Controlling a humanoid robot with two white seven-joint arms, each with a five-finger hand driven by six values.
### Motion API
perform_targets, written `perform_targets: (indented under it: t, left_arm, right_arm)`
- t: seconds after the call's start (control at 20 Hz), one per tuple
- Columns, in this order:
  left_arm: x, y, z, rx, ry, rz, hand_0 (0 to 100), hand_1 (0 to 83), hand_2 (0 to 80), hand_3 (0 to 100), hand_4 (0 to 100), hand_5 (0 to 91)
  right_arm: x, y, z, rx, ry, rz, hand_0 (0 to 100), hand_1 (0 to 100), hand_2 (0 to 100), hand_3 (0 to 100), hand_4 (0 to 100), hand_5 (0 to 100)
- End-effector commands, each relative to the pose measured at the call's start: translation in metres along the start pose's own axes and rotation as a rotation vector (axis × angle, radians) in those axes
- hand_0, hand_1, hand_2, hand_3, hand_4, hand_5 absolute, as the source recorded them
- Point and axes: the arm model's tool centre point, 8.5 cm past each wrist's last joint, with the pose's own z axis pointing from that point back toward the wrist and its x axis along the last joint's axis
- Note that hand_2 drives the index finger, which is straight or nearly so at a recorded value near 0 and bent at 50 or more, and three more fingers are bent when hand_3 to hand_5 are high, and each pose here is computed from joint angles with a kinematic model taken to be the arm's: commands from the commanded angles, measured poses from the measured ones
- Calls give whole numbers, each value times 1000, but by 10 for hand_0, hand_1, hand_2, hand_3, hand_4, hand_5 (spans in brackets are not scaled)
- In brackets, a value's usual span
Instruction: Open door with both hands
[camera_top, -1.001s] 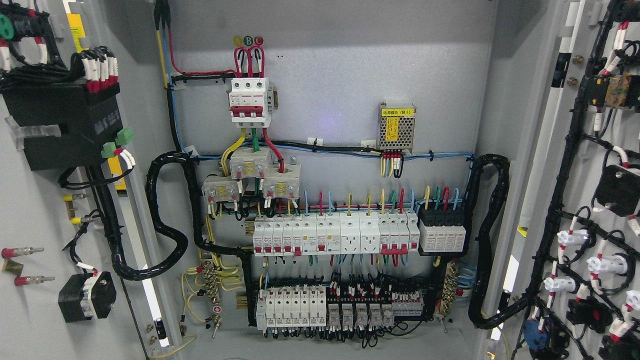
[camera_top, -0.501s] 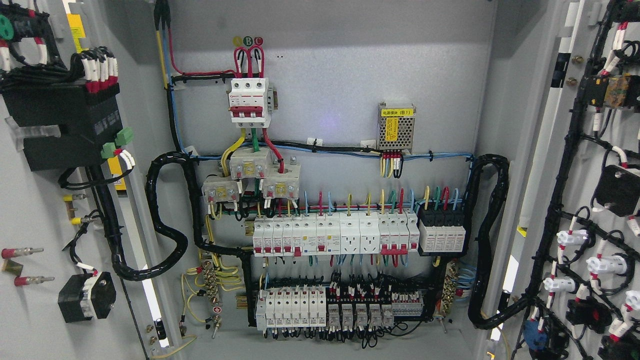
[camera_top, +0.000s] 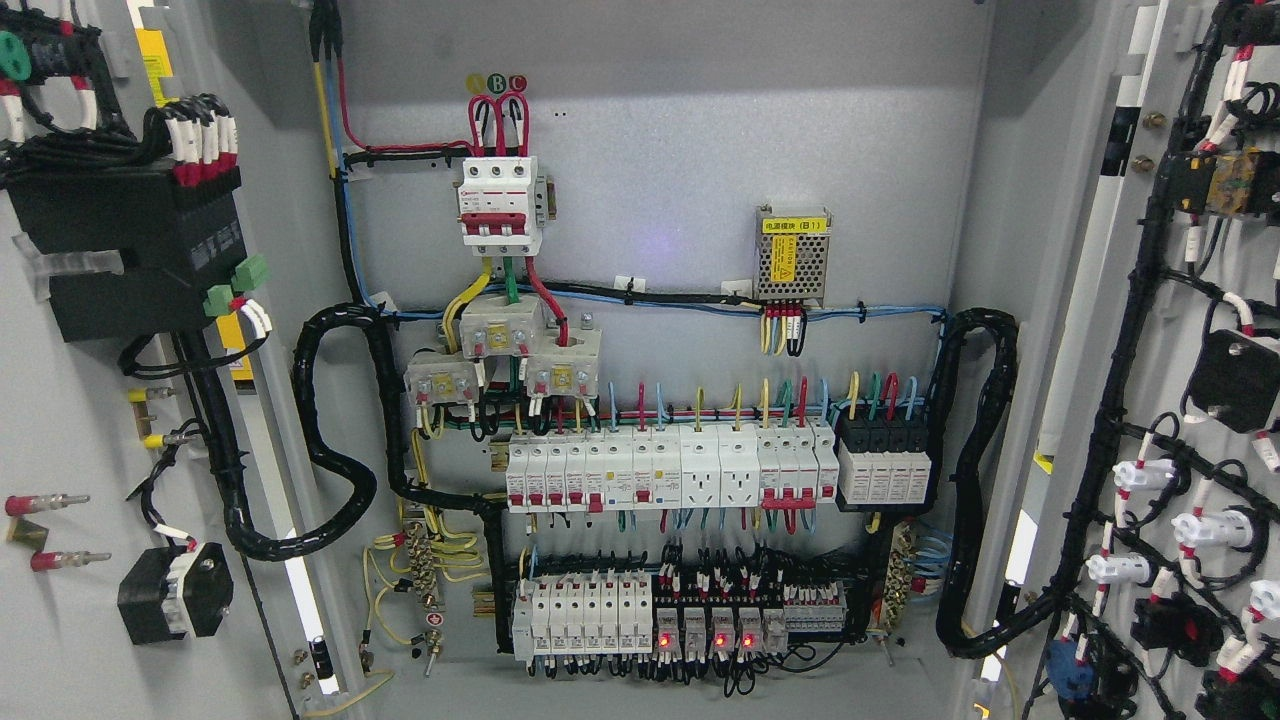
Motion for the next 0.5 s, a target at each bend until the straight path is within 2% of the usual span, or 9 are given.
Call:
perform_targets:
  t: [0.0,0.15,0.25,0.35,0.45]
  left_arm:
    - [217,-75,73,-170,-690,-190,0,0,0,0,0,0]
    - [237,-90,97,-199,-815,-216,0,0,0,0,0,0]
    - [244,-99,107,-244,-934,-255,0,0,0,0,0,0]
    - [244,-117,116,-352,-1034,-317,0,0,0,0,0,0]
    - [244,-125,121,-411,-1082,-357,0,0,0,0,0,0]
  right_arm:
    - [50,-41,20,-57,-72,195,201,121,0,0,0,0]
    - [58,-45,22,-38,-95,239,201,121,0,0,0,0]
    - [61,-49,24,-18,-79,263,201,122,0,0,0,0]
    - [67,-55,26,-28,-84,289,201,121,0,0,0,0]
    - [71,-59,24,-31,-95,305,201,121,0,0,0,0]
